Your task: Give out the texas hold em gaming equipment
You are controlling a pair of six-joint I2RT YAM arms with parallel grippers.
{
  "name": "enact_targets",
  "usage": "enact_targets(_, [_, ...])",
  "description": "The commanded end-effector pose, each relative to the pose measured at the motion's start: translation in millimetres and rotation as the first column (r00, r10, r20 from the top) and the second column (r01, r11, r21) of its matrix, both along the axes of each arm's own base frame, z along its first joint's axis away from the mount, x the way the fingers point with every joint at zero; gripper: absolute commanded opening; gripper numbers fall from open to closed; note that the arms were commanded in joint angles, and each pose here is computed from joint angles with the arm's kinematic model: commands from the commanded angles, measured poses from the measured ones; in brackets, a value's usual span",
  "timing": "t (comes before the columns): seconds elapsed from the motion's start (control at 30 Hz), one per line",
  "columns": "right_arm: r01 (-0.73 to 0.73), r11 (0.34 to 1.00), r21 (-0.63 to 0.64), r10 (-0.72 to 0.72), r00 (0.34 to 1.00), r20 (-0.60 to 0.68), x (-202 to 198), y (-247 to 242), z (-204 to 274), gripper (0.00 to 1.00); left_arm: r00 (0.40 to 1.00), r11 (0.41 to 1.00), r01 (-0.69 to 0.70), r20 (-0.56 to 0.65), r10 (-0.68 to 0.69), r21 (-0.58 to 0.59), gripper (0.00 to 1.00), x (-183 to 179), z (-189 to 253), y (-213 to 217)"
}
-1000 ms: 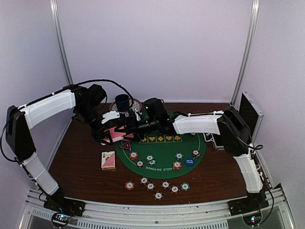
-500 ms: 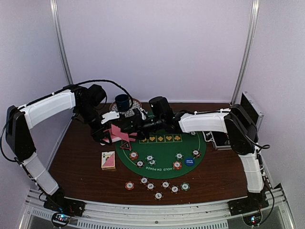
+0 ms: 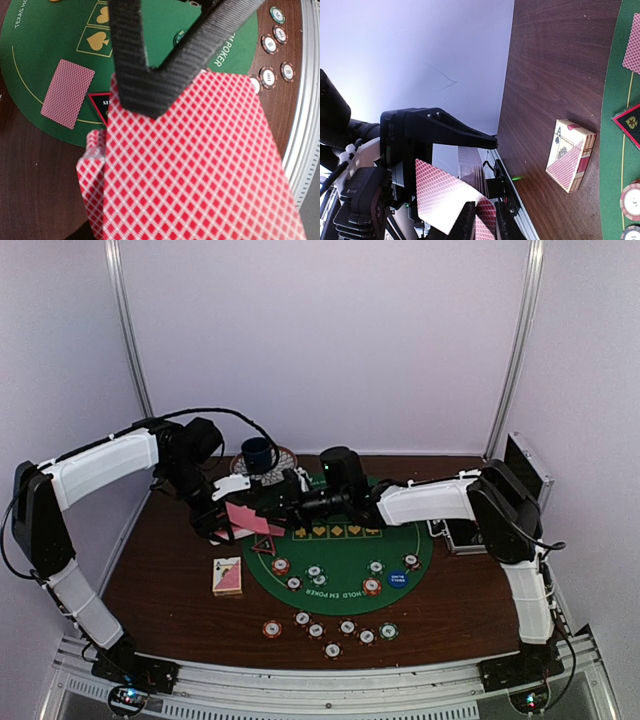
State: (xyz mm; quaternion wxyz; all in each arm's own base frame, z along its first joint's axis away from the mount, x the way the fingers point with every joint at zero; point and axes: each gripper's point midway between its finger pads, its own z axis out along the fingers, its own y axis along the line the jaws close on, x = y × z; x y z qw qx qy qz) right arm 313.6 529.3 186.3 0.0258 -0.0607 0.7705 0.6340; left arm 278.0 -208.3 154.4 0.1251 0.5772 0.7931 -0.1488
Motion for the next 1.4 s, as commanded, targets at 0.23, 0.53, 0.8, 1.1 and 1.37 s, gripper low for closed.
enact_targets(0.23, [0.053, 0.974, 0.220, -0.042, 0.998, -0.054, 8.4, -15.8, 55.6, 0.02, 1.000, 1.000, 0.018, 0.021, -0.018, -0.012, 0.00, 1.9, 0.3, -3.0])
enact_targets(0.53, [0.100, 0.952, 0.288, -0.076, 0.993, -0.094, 18.8, -31.0, 68.1, 0.00, 1.000, 1.000, 0.016, 0.019, -0.016, -0.001, 0.00, 1.5, -2.2, -1.1])
enact_targets(0.8, [0.170, 0.960, 0.222, -0.157, 0.985, -0.075, 56.8, -71.4, 57.7, 0.00, 1.000, 1.000, 0.013, 0.028, -0.014, 0.016, 0.00, 2.0, -3.1, 2.1])
enact_targets(1.1, [0.302, 0.953, -0.033, -0.300, 0.952, 0.053, 140.5, -152.0, 17.3, 0.00, 0.999, 1.000, 0.017, 0.029, -0.018, 0.015, 0.00, 1.1, -0.3, 2.4])
enact_targets(1.37, [0.379, 0.906, -0.191, -0.370, 0.925, 0.083, 210.9, -189.9, -37.3, 0.00, 1.000, 1.000, 0.020, 0.020, -0.020, 0.008, 0.00, -0.4, 2.4, 1.2])
